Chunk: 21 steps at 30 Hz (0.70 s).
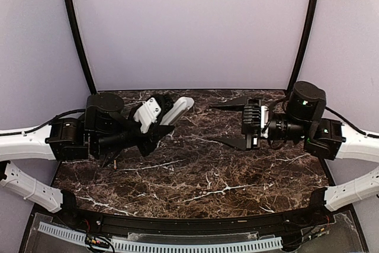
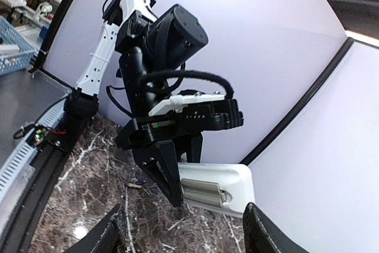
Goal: Load the batteries into the remote control
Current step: Remove the battery cover from the remote control.
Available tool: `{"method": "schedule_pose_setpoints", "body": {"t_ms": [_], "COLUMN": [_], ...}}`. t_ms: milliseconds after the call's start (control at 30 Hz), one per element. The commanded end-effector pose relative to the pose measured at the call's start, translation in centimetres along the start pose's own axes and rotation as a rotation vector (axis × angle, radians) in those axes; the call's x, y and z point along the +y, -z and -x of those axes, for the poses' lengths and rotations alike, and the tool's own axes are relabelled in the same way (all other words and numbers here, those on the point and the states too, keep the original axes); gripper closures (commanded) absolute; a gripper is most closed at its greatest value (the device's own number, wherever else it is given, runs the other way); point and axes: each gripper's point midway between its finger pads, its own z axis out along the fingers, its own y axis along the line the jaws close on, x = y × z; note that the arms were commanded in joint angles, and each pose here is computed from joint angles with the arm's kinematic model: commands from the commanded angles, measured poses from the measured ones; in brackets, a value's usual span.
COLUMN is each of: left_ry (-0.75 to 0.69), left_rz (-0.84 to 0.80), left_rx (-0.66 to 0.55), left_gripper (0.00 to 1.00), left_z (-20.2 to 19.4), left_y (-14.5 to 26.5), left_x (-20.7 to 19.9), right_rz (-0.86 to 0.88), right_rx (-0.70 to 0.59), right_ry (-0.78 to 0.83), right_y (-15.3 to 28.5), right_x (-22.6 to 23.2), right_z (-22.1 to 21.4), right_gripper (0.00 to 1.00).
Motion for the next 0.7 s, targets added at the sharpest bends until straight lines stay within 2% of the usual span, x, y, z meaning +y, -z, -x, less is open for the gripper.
{"method": "schedule_pose_setpoints", "body": {"t_ms": [0,267,400,533,667], "left_ry": [0.096,0.146,0.146,0.157,0.167], "left_rz": [0.020,-0.032,-0.041,-0.052,-0.054], "left_rx": [-0.073,-0.062,-0.061,-0.069,-0.071], "left_gripper": [1.00,1.00,1.00,1.00,1.00], "left_z": [2.9,3.2,3.2,3.4,3.4], "left_y": [0.7,0.5,0.5,0.6,0.7], "left_x": [1.0,0.1,-0.1,-0.2,-0.2], "right_rz": [-0.070,-0.089,-0.120,-0.125,-0.105], "right_rx": [-0.084,-0.085,-0.099,-0.086,-0.074], "right_ry": [0.266,0.315,0.321,0.318,0.313], "right_y": [-2.0,-4.3,-4.7,-5.1,-5.4], "right_x": [-1.6,-2.1,-2.5,-2.7,-2.4], "right_z": [1.4,0.1,0.1,-0.3,-0.8], "right_gripper": [0.35,0.31,0.19,0.18,0.22]}}
